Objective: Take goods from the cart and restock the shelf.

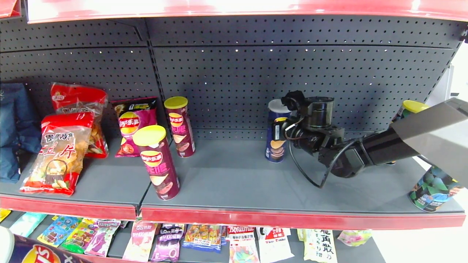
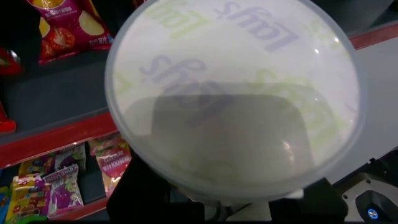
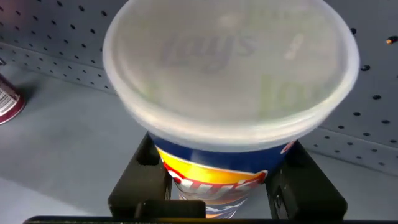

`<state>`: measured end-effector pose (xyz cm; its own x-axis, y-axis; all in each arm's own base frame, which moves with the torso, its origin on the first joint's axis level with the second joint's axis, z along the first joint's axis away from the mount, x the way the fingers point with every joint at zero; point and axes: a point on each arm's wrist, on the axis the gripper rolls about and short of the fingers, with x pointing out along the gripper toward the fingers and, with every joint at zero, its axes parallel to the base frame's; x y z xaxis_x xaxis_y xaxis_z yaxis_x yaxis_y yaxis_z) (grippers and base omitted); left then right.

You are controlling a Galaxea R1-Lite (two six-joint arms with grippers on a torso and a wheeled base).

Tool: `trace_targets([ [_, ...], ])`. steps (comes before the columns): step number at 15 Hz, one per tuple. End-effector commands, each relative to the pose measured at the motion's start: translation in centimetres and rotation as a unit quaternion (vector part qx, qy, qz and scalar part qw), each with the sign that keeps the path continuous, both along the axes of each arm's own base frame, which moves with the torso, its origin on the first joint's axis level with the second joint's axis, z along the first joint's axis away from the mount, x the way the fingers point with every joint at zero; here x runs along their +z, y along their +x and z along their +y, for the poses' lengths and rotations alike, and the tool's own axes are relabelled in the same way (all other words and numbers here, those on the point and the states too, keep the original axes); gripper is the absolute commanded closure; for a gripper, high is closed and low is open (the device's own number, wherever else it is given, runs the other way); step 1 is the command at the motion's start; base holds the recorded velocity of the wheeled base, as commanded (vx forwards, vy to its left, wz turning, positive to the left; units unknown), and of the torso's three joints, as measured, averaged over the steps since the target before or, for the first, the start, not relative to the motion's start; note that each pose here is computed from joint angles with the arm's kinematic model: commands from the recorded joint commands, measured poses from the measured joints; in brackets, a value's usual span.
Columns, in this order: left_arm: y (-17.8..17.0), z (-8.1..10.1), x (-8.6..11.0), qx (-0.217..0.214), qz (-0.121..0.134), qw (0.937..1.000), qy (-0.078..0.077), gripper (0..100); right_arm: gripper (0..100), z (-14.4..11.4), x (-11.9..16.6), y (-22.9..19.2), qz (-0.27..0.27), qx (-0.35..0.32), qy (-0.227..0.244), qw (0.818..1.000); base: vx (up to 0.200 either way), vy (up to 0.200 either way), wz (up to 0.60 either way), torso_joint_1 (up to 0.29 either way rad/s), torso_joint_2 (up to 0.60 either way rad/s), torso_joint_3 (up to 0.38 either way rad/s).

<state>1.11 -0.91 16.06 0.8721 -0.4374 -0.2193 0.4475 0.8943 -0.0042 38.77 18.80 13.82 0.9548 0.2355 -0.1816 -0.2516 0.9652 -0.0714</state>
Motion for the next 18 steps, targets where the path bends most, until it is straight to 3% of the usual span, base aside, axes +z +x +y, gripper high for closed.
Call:
trace_targets([
  [1, 0.0, 0.0, 0.0, 0.0, -0.001, 1.0, 0.0, 100, 100, 0.0, 1.6, -1.7, -0.011, -0.003, 0.002, 1.0, 0.0, 0.0, 0.0, 0.0, 0.0, 0.0],
  [8, 0.0, 0.0, -0.1, -0.003, 0.001, 1.0, 0.0, 100, 100, -2.4, 4.0, -8.8, -0.004, -0.024, -0.003, 1.0, 0.0, 0.0, 0.0, 0.0, 0.0, 0.0],
  [13, -0.1, 0.0, -0.1, -0.003, -0.002, 1.0, 0.0, 100, 100, -0.9, 3.4, -11.8, 0.012, -0.065, 0.04, 0.997, 0.0, 0.0, 0.0, 0.0, 0.0, 0.0],
  [18, -0.3, 0.0, -0.1, -0.003, -0.007, 1.0, -0.001, 100, 100, -0.8, 1.6, -12.9, 0.038, -0.06, 0.019, 0.997, 0.0, 0.0, 0.0, 0.0, 0.0, 0.0],
])
